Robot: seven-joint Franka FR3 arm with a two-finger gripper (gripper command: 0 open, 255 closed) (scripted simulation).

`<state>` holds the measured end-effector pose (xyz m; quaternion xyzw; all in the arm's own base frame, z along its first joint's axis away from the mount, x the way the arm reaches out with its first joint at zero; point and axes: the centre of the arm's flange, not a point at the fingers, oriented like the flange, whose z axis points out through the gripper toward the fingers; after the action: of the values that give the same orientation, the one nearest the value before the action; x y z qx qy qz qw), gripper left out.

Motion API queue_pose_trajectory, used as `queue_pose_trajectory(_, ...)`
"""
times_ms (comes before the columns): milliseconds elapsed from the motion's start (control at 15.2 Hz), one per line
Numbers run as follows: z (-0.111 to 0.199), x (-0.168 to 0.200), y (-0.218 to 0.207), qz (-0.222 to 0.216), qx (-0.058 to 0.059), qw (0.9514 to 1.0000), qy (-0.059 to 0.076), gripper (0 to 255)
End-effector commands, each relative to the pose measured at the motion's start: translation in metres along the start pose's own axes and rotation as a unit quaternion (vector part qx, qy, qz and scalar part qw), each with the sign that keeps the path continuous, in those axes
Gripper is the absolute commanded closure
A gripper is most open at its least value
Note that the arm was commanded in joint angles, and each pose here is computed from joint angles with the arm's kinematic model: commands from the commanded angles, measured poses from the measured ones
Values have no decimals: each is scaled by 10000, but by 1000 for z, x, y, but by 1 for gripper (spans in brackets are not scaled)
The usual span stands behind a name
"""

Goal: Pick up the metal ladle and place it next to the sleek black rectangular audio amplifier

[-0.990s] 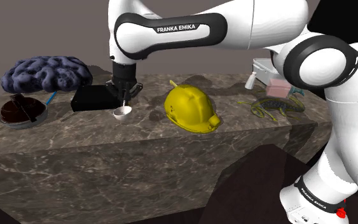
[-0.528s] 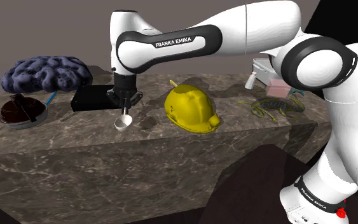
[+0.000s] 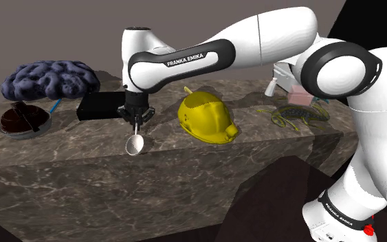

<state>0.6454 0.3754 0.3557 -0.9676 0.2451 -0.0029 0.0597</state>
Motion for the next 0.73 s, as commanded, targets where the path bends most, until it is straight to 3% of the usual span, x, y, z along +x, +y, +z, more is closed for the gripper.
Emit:
queue_pose_trajectory(0,6,0,1,2,-18,10000,-10,255)
queue_pose_trajectory(396,6,0,1,2,-18,10000,-10,255)
queue_pose_trajectory(462,6,1,-1,2,-18,10000,-10,0)
queue_pose_trajectory(660,6,1,0,2,-18,10000,-10,0)
